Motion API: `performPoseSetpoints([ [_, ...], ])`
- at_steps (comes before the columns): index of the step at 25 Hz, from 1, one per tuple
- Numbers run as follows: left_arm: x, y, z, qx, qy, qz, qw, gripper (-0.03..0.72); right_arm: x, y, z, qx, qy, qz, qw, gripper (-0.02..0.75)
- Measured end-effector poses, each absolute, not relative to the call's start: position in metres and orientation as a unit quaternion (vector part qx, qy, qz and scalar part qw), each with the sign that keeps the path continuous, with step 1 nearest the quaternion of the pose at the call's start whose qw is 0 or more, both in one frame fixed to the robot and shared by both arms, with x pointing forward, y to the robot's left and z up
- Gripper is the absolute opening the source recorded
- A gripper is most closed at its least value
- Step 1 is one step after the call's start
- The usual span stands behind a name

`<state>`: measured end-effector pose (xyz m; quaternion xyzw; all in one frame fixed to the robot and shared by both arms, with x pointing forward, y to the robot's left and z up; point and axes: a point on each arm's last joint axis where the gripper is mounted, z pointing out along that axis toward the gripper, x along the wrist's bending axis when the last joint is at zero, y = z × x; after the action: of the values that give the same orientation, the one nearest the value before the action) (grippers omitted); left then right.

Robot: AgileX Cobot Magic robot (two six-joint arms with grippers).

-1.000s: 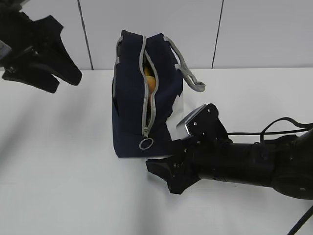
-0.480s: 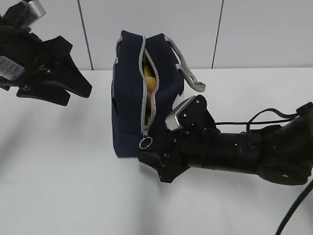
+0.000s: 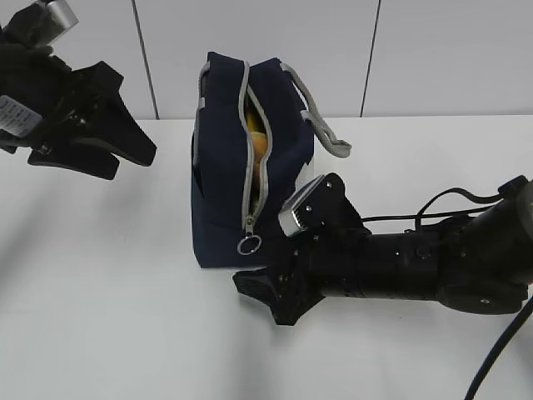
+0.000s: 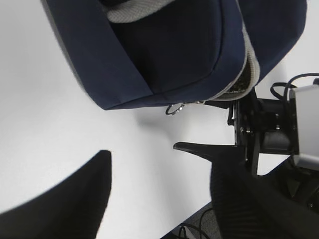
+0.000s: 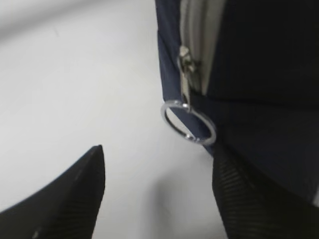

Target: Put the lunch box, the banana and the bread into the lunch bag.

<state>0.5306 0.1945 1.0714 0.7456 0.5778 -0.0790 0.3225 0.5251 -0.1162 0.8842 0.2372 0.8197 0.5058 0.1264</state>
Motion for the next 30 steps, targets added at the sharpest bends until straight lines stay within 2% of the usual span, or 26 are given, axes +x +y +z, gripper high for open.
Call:
performPoseSetpoints([
  [7,0.531,0.195,1.071,0.747,0.577,-0.078,0.322,0.434,0.525,-0.123,0.875,0.255,0.846,0.450,0.131,0.498],
  [15,0.531,0.195,1.071,0.748,0.576,-0.077,0.321,0.434,0.522,-0.115,0.883,0.225,0.828,0.502,0.114,0.498],
  [30,0.531,0.195,1.071,0.748,0.575,-0.076,0.321,0.434,0.525,-0.114,0.888,0.234,0.808,0.525,0.125,0.498],
])
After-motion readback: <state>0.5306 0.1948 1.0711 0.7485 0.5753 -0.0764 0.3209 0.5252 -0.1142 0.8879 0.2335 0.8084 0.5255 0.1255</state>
